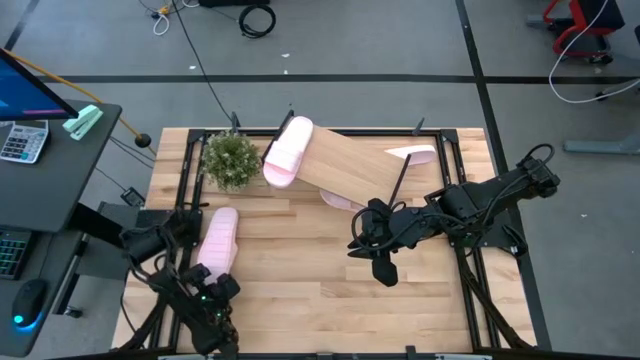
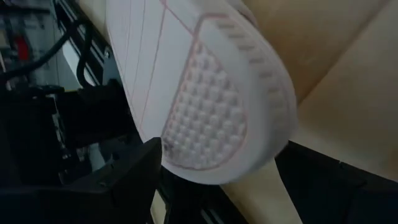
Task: Pick and place slides into the shelf
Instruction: Put the pink slide on the shelf
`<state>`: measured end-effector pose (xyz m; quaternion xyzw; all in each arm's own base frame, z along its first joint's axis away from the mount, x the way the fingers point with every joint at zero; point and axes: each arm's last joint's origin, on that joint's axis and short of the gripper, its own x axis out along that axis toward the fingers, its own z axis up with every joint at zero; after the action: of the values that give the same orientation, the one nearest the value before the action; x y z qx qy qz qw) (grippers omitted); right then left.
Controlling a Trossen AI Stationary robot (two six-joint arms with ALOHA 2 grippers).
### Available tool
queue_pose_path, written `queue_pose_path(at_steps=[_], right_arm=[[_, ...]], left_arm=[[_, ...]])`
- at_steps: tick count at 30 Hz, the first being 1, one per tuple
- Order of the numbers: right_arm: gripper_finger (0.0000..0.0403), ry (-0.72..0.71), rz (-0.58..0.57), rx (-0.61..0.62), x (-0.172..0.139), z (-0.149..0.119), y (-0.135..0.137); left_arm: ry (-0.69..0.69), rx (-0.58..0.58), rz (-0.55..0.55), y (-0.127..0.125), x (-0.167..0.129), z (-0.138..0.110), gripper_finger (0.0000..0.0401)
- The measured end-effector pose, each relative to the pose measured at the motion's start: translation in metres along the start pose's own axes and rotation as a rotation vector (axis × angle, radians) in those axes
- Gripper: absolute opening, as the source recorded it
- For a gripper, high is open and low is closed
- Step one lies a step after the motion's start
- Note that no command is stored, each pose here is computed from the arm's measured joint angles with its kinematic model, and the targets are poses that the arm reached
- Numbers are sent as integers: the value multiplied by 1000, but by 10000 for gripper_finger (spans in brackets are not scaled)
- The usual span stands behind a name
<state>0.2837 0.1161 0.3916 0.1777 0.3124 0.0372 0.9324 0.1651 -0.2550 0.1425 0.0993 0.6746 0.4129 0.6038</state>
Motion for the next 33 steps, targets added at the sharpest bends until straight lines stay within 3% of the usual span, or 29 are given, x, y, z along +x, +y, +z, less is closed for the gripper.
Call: queue_pose_path(at_steps=[12,18,24,33], right_arm=[[84,0,0,0,0,0,0],[82,0,0,0,0,0,0],[81,0,-1,8,0,0,0],[77,0,-1,27,0,0,0]], left_arm=[[-122,78,-6,0,-3,-32,237],[-129,81,-8,0,-3,-35,141],[-161,-10,-16,0,-3,-32,17],[-175,-172,-58,1,-11,-26,6]])
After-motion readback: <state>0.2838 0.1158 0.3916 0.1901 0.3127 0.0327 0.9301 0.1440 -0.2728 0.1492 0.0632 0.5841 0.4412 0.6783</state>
